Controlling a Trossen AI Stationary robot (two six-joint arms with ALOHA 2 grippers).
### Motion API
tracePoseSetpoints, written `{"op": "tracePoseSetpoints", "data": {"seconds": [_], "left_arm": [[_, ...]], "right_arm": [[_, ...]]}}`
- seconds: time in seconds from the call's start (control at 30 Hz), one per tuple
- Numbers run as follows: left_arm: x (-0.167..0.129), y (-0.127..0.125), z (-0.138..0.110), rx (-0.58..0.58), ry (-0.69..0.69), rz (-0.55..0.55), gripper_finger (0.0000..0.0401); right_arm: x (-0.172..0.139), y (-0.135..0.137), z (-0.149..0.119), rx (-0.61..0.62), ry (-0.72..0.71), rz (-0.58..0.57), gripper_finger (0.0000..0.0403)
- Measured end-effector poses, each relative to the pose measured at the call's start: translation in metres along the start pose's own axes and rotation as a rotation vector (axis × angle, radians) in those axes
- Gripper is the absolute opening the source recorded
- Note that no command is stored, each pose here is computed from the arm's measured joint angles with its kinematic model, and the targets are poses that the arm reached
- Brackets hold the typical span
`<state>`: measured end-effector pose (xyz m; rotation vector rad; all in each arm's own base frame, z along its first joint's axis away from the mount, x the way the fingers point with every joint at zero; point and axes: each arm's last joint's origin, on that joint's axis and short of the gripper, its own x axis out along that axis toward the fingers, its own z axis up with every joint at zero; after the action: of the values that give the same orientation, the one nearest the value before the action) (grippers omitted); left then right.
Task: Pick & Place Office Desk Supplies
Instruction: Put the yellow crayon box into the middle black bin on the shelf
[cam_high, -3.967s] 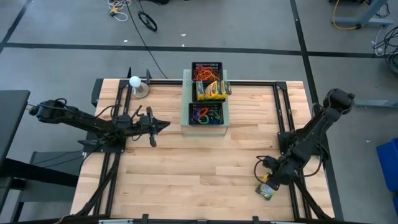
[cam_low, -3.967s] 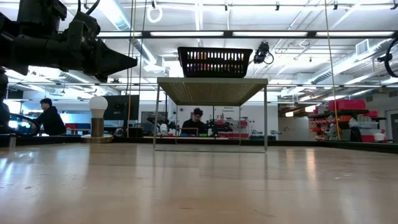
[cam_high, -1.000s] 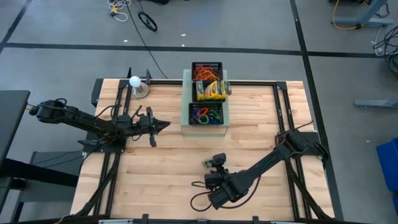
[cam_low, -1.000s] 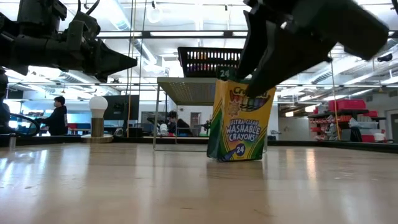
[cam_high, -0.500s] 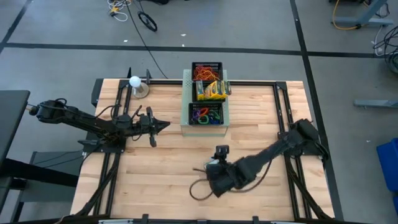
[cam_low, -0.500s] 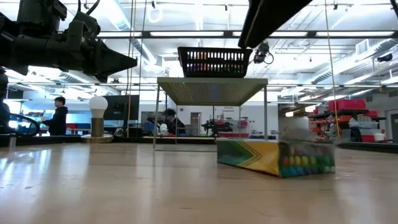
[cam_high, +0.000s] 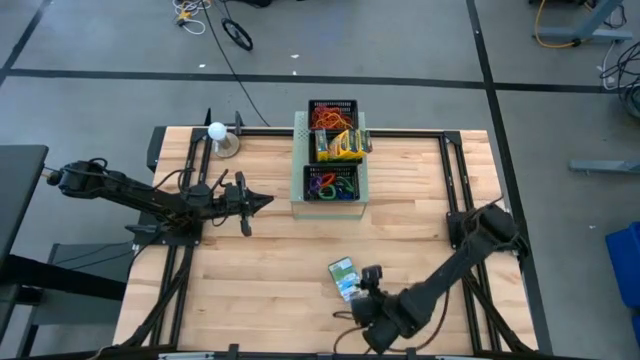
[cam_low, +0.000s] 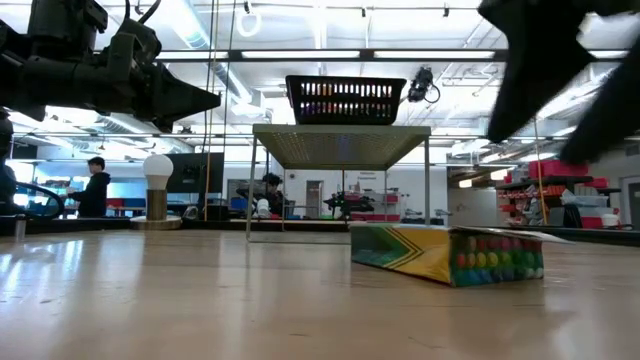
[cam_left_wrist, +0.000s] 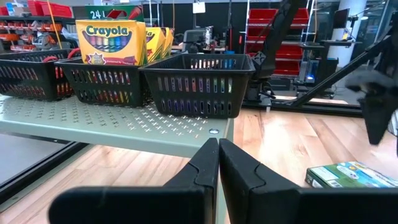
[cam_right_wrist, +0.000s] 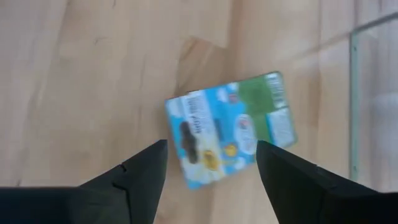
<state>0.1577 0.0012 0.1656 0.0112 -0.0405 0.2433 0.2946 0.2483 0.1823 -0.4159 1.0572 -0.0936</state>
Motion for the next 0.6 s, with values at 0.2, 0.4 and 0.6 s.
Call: {"op": "tracePoseSetpoints", "data": {"seconds": [0.2,0.4,0.6], "left_arm": [[0.000,0.000,0.000,0.000,0.001,0.000,0.0021],[0.000,0.000,0.000,0.000,0.000,0.000,0.0021],[0.000,0.000,0.000,0.000,0.000,0.000,0.0021]], "right_arm": [[0.033,0.021,-0.013,-0.121,0.037,-0.084,0.0242],[0.052,0.025,-0.019,-0.195,0.075,-0.136,0.0212],[0.057,0.020,-0.016,-0.177,0.072,-0.154,0.0122]]}}
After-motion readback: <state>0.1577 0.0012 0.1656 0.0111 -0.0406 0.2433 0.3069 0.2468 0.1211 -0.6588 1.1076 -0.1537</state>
